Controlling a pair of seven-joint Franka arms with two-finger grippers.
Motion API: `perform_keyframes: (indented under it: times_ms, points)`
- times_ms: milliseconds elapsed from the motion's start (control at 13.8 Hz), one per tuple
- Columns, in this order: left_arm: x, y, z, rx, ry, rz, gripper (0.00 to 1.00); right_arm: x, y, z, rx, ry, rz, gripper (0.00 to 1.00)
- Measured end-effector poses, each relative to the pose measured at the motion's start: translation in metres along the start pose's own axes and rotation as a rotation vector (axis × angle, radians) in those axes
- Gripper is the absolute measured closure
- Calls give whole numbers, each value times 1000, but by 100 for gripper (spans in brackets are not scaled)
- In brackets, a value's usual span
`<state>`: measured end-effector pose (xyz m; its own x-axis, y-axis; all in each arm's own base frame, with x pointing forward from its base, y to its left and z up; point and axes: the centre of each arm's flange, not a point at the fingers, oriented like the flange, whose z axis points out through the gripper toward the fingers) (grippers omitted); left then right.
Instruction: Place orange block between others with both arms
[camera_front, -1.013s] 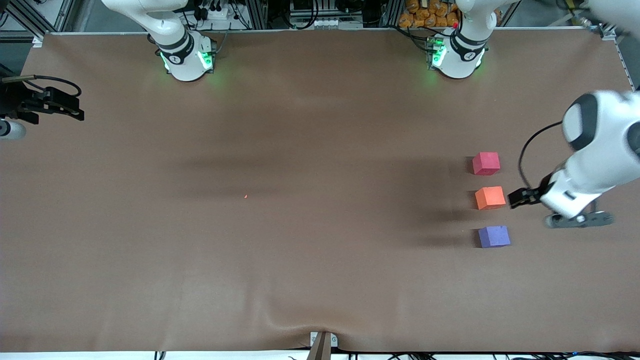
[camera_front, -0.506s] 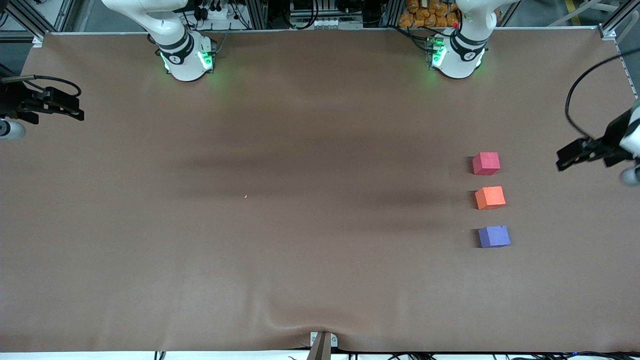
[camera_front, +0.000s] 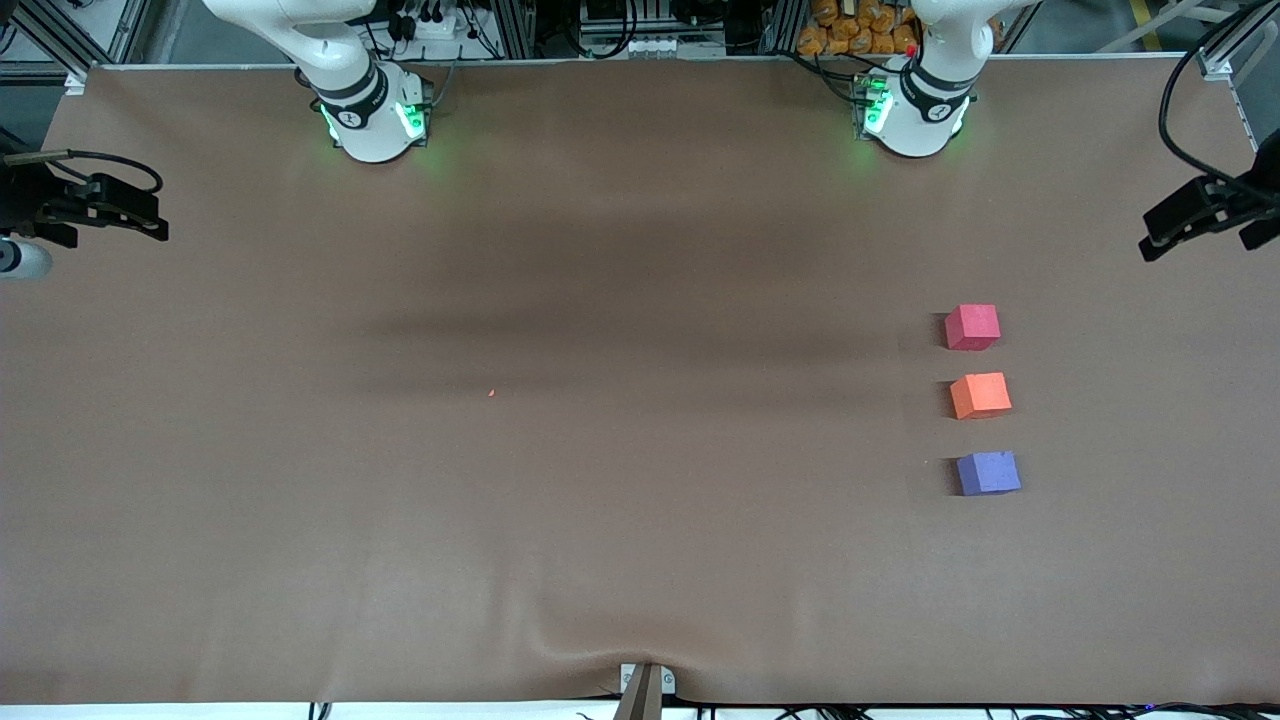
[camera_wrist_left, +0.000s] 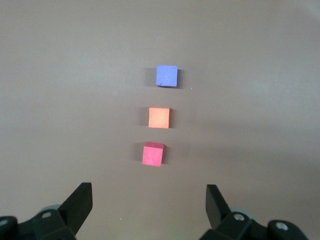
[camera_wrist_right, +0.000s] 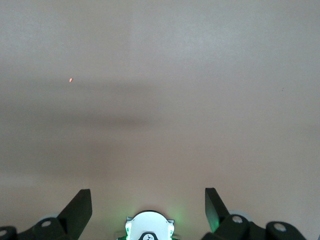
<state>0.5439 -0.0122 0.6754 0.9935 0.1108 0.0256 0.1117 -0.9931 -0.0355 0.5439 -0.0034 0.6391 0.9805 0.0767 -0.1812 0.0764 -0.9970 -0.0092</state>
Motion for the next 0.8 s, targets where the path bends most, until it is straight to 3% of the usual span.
perform_keyframes:
  times_ms: [506, 796]
  points:
    - [-40, -2, -6, 17, -41, 8, 0, -1, -3, -1, 0, -3, -5, 0]
    - [-48, 2, -9, 17, -47, 26, 0, -10, -6, -8, 18, -31, -11, 0]
